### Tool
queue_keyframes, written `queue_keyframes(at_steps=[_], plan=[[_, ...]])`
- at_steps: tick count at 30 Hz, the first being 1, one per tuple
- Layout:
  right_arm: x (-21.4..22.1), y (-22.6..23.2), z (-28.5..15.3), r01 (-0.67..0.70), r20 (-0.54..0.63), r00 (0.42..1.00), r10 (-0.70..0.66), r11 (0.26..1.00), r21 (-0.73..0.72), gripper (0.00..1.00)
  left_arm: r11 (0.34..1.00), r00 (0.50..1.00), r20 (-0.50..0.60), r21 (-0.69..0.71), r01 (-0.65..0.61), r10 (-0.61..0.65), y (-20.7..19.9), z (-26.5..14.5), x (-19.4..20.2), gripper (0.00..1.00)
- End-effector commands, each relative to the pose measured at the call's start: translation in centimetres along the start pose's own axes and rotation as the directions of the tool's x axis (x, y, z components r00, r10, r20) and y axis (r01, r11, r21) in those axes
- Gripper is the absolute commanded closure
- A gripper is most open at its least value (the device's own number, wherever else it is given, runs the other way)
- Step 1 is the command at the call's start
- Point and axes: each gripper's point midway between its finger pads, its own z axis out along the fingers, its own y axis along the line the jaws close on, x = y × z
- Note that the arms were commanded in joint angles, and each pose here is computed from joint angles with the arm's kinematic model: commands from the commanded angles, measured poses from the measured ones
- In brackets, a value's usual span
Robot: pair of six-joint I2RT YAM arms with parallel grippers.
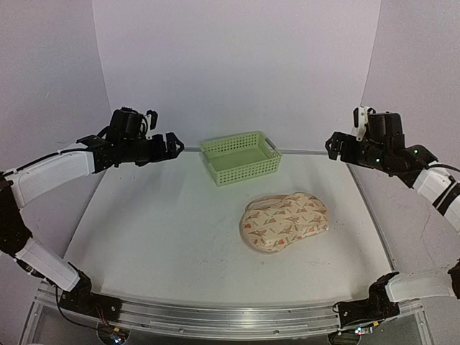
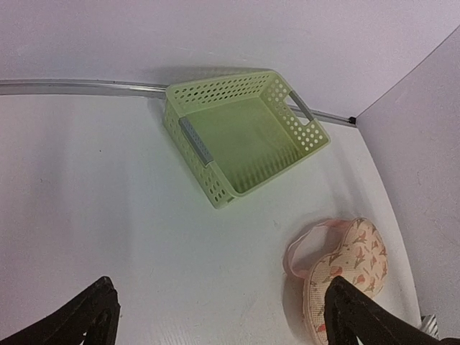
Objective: Unzip the laundry bag and remove the bra
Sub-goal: Move the bin.
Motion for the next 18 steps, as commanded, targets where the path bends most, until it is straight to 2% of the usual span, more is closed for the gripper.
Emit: queue_keyframes(at_steps=[1,8,18], plan=[[-1.4,-0.7,-2.3,0.02,0.039,0.999,-0.022,0.999,0.034,0.02,0.996,0.996,0.035,0.045,0.08,-0.082,-1.8,0.4,-2.5,0.01],[-0.1,-0.3,-2.1,0.062,0.014,0.998,-0.062,0.998,-0.004,0.02,0.985,0.984,0.047,0.031,0.171,-0.172,-2.1,2.4,-4.0,0.01],[0.1,0.3,-1.5,0.072,-0.009,0.997,-0.072,0.997,-0.023,0.02,0.985,0.985,0.019,0.011,0.174,-0.174,-2.2,7.6,-4.6,0.04]])
